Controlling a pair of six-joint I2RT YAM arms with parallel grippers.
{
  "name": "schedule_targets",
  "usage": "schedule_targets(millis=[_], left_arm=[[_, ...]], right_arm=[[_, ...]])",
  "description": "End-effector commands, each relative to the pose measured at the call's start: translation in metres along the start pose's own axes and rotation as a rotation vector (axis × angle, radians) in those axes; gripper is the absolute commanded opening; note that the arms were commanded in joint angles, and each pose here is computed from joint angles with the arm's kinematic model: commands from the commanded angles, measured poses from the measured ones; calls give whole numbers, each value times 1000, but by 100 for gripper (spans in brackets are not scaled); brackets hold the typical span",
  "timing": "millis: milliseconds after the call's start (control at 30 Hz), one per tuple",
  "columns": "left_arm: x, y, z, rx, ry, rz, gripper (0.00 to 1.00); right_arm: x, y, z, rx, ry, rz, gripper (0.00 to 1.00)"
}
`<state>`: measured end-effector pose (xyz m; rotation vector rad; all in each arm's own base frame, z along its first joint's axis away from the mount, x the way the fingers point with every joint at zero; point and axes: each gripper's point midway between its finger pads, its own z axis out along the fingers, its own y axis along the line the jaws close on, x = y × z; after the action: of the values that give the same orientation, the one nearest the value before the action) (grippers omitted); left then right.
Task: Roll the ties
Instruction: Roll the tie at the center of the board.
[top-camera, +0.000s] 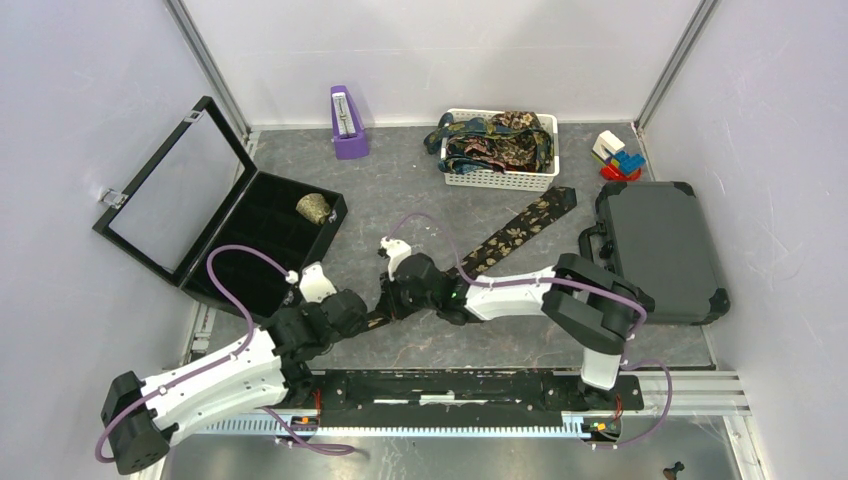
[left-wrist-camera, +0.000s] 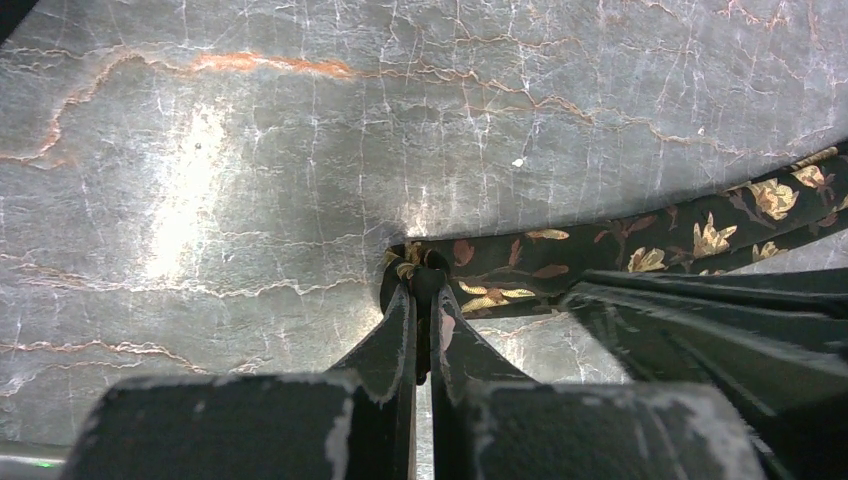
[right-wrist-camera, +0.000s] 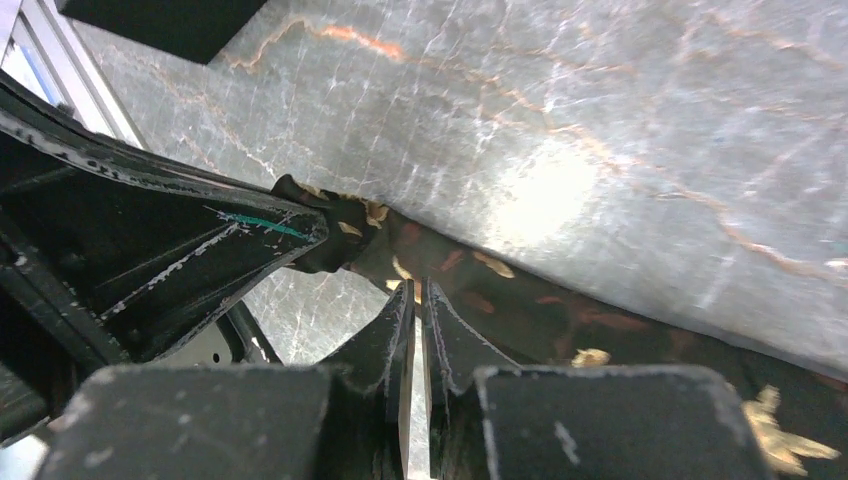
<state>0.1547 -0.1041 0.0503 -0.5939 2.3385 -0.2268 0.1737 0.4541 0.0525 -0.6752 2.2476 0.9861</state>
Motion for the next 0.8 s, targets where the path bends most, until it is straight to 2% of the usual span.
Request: schedule_targets(millis=[0, 767], left_arm=[[-16, -17, -4, 40, -48, 6, 2], [-12, -27, 1, 46, -31, 41, 2]], right_arm=[[-21, -8, -19, 26, -60, -34, 12], [14, -27, 6, 26, 17, -10, 12]])
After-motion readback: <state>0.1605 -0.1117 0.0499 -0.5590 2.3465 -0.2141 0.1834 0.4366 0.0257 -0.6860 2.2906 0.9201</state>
